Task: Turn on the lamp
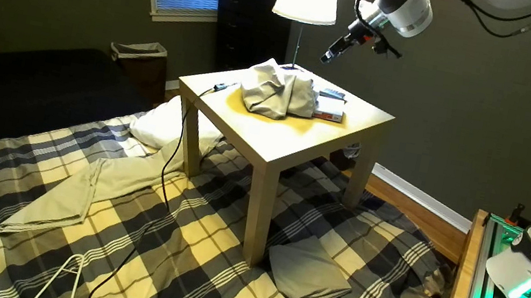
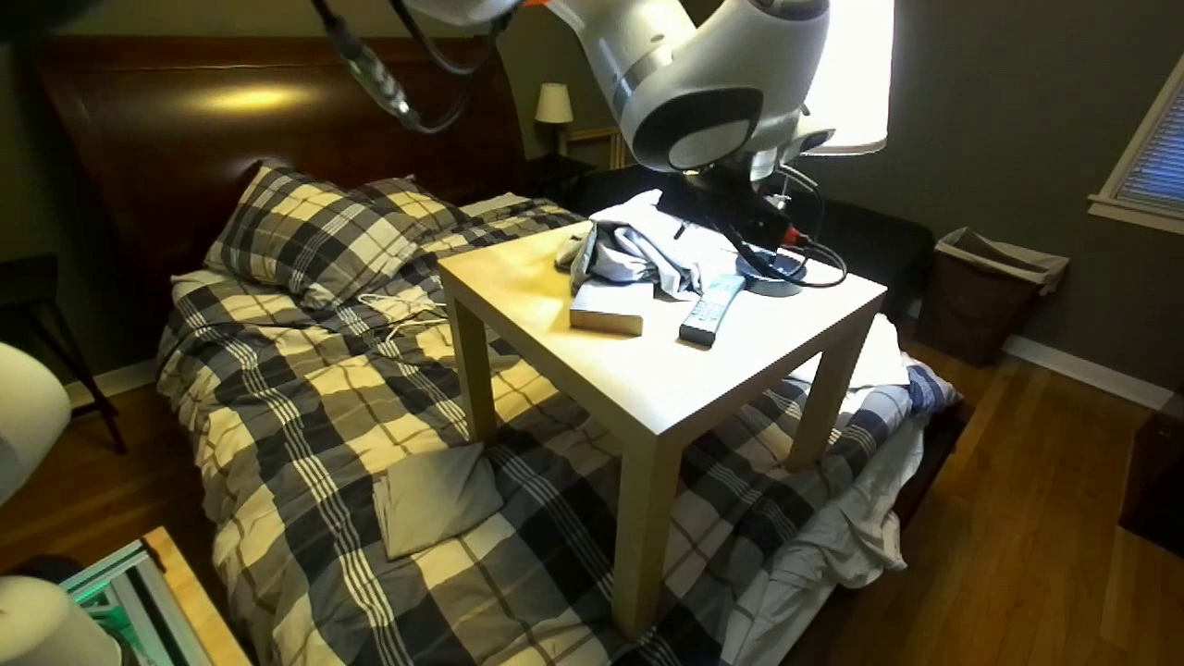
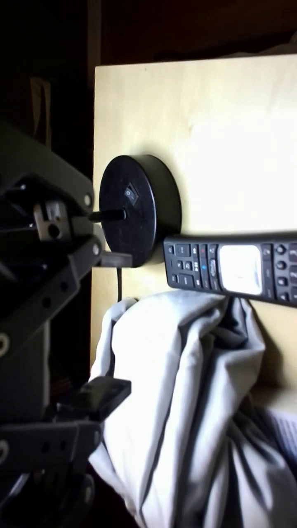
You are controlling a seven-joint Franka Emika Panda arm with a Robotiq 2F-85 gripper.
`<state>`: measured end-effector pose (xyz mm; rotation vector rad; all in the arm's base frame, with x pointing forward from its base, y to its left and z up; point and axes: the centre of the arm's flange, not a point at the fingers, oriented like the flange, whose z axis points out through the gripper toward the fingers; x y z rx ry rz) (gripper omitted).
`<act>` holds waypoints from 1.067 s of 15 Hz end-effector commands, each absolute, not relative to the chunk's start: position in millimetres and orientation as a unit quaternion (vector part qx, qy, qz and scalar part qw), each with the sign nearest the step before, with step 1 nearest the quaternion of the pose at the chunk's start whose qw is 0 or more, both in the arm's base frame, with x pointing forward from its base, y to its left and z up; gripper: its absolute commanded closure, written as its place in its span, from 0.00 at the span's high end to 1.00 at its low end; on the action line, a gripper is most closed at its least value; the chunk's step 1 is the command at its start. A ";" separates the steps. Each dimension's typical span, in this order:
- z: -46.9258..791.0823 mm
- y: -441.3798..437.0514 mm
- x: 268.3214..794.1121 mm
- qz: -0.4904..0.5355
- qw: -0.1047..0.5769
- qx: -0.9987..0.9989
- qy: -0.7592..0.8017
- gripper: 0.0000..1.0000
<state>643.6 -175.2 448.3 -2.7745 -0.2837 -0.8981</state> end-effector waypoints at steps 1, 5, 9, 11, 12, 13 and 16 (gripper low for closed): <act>489.6 -155.7 591.2 -0.282 0.102 -0.950 -0.081 0.99; 543.7 -140.1 565.0 -0.261 0.125 -0.957 -0.023 1.00; 581.7 -117.4 544.5 -0.249 0.124 -0.960 0.035 1.00; 597.1 -100.9 536.7 -0.264 0.113 -0.957 0.047 1.00; 605.1 -89.9 532.9 -0.270 0.113 -0.955 0.042 1.00; 598.9 -110.2 549.1 -0.267 0.120 -0.956 0.031 1.00; 612.1 -92.1 541.7 -0.272 0.120 -0.954 0.031 1.00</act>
